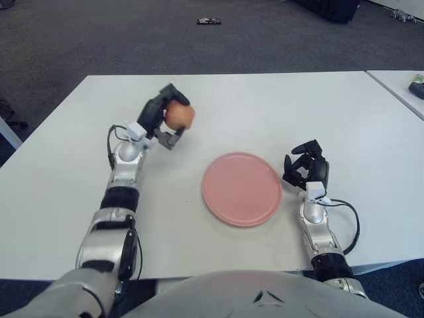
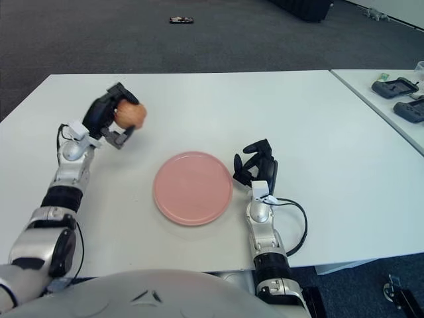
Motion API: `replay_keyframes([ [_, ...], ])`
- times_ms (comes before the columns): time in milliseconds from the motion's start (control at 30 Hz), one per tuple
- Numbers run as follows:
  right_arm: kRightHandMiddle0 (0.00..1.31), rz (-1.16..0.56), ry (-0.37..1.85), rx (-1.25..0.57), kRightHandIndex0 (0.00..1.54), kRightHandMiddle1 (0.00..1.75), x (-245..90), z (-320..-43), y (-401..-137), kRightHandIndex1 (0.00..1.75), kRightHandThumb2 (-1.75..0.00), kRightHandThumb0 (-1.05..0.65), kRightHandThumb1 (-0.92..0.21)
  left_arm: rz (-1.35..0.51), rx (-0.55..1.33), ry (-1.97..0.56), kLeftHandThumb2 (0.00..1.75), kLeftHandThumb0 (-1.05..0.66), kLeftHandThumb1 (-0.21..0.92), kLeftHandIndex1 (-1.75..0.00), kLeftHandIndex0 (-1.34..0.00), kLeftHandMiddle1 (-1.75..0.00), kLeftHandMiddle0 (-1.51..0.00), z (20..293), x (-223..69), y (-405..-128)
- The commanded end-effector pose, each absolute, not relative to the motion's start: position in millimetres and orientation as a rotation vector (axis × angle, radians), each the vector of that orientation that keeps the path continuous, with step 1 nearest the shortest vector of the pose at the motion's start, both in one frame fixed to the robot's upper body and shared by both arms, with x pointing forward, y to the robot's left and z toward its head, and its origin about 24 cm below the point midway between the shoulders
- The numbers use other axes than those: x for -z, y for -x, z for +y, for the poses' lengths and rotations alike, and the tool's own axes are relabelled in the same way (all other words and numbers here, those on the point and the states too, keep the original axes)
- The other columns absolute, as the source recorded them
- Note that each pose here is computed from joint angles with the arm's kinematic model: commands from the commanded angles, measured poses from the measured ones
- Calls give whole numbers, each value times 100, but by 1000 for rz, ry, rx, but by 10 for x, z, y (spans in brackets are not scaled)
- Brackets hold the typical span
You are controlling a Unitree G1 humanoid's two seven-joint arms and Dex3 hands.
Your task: Put the apple into the plate.
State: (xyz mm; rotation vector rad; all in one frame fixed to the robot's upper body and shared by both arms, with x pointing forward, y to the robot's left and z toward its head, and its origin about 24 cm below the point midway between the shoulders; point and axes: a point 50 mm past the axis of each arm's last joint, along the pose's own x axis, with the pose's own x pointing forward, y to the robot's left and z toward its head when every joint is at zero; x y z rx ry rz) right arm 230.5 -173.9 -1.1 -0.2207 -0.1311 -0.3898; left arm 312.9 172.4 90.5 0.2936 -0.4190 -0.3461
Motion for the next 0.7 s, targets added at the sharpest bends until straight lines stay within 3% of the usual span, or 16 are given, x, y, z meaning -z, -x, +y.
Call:
replay_keyframes([
  [0,47,-43,248,393,83,175,188,-1778,-2178,175,-110,-42,-50,-442,387,-355,175,0,-11,-175,-70,-161,-97,1621,-954,-3024],
  [667,46,0,240,401,81,175,195,-1798,-2148,175,-109,-42,-50,-645,816,-579,174,0,-12,-175,-71,-156,-100,1009,-776,-2604],
])
